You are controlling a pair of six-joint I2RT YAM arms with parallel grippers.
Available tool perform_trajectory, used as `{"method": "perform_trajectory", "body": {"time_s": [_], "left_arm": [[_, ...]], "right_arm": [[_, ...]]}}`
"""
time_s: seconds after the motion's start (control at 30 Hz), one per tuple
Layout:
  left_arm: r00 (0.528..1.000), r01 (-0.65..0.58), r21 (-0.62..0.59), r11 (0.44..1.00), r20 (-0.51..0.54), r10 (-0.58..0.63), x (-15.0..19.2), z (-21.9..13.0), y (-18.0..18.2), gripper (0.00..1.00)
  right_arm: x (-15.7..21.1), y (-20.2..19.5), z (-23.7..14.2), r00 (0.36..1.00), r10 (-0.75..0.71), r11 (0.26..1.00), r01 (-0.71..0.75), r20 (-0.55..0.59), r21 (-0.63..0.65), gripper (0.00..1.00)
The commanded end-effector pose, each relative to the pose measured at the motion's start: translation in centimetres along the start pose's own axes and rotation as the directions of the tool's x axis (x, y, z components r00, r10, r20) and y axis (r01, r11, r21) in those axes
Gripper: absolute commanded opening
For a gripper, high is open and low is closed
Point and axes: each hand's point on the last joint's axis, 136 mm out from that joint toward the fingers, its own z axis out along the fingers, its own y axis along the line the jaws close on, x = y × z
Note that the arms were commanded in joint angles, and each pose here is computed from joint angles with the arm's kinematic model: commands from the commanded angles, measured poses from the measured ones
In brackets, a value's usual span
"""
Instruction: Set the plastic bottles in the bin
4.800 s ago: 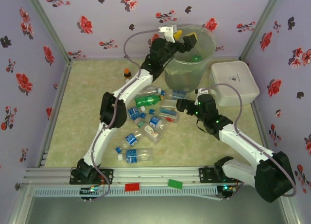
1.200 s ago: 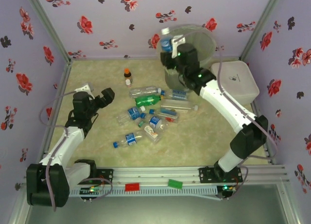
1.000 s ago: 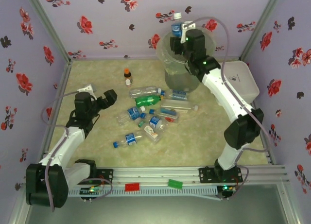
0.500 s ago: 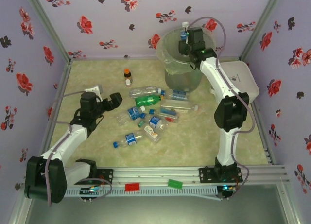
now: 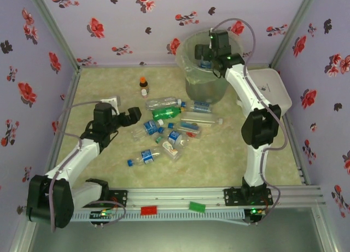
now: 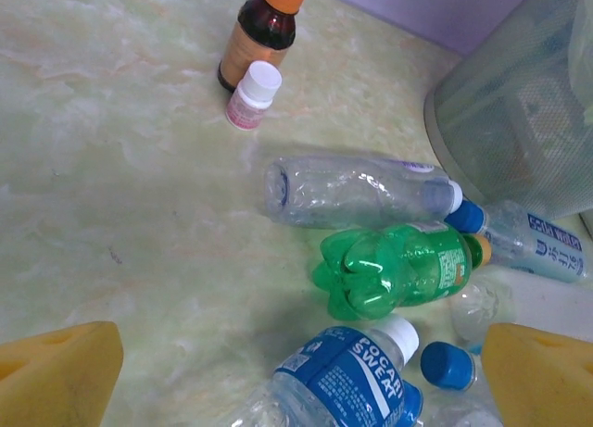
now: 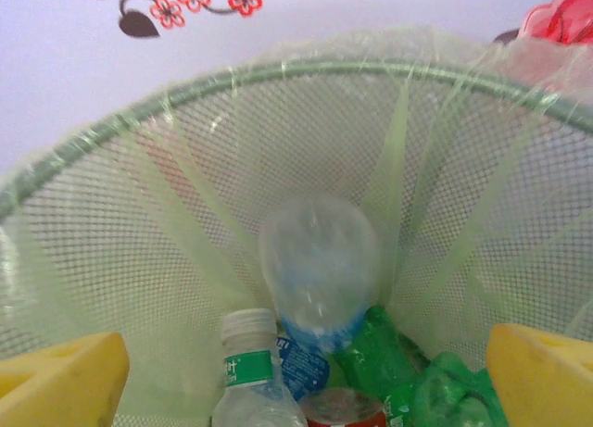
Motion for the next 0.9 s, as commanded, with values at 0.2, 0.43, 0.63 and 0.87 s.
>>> {"method": "perform_trajectory", "body": {"time_s": [0.2,0.43,0.63,0.87], "left_arm": [[0.998,-0.065,-0.069,0.996,-0.011,0.065,0.4,-2.2,0.0,1.0],[0.99,-0.093,-0.056,0.994,-0.111,0.086,4.2,-3.2,-0.6,1.0],[0.966,-0.097,-0.034,0.995,-0.246,0.086,9.5,-3.9,-1.0,1.0],[0.936,-0.067,-0.015,0.998,-0.348,0.057,14.4,-4.0,-1.3,1.0]], "right_arm": [[-3.5,1.2,-10.8,0.977,0.15,0.976,-0.121,0.15,-0.183,1.0],[3.5,2.4,-14.9,0.978,0.193,0.95,-0.167,0.076,-0.263,1.0],[11.5,3.8,-16.8,0.978,0.207,0.941,-0.204,-0.019,-0.27,1.0],[16.4,5.4,-17.5,0.95,0.293,0.886,-0.311,-0.105,-0.343,1.0]]}}
